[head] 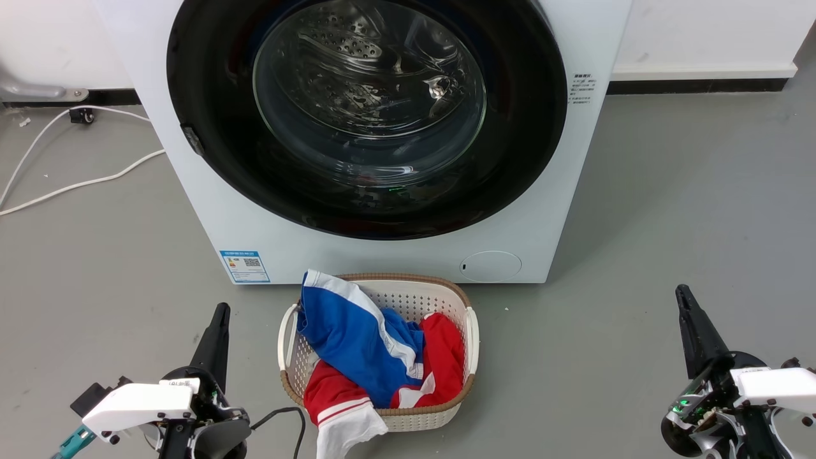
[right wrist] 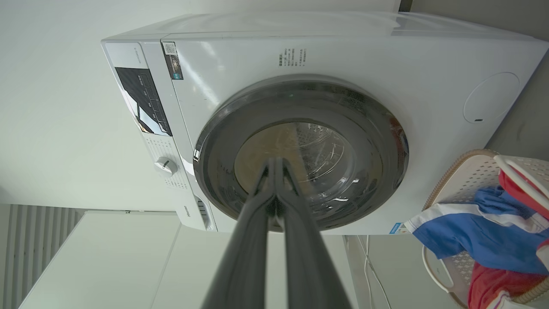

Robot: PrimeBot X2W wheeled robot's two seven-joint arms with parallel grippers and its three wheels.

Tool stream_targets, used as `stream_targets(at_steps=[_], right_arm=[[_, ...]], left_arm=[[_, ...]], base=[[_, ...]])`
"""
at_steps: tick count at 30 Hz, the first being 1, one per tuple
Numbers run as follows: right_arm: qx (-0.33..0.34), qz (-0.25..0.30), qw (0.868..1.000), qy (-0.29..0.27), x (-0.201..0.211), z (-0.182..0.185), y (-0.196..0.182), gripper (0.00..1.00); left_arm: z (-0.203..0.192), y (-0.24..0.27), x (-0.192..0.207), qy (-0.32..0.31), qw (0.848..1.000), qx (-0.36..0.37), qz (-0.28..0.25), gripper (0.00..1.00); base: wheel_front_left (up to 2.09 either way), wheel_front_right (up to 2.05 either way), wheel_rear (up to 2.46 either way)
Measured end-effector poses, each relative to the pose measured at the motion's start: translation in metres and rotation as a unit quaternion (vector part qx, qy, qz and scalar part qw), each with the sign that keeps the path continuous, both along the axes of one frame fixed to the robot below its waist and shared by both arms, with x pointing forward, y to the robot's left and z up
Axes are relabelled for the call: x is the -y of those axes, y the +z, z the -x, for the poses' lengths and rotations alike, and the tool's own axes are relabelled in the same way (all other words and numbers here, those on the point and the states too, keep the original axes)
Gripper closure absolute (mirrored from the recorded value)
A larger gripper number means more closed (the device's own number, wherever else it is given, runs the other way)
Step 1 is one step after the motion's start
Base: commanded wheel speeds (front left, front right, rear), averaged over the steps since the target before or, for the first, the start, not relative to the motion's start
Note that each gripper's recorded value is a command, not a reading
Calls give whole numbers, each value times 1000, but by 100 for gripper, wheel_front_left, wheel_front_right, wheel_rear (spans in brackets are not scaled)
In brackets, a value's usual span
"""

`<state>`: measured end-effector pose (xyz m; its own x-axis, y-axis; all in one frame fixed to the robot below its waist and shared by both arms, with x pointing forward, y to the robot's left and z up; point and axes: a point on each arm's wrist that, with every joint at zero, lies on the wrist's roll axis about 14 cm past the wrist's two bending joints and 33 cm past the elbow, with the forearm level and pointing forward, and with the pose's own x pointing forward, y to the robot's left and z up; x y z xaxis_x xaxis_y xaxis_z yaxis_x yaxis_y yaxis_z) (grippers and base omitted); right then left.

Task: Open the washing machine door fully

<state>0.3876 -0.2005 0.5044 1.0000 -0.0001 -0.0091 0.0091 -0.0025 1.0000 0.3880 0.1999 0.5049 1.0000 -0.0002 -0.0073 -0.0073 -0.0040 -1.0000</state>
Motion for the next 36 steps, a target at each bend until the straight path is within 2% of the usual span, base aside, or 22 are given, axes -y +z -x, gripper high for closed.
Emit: stream_targets(at_steps=[30,31,36], right_arm=[[0,0,1000,0,0,0,0,100],[-2,0,1000,0,0,1,-1,0],[-42,-5,999,-3,0,13,-28,0]], left_arm=[[0,0,0,0,1000,0,0,100],[0,-2,0,0,1000,-2,0,0],[13,-29,1,2,999,-43,5,0]], base=[[0,0,0],[0,0,0],[0,0,0]])
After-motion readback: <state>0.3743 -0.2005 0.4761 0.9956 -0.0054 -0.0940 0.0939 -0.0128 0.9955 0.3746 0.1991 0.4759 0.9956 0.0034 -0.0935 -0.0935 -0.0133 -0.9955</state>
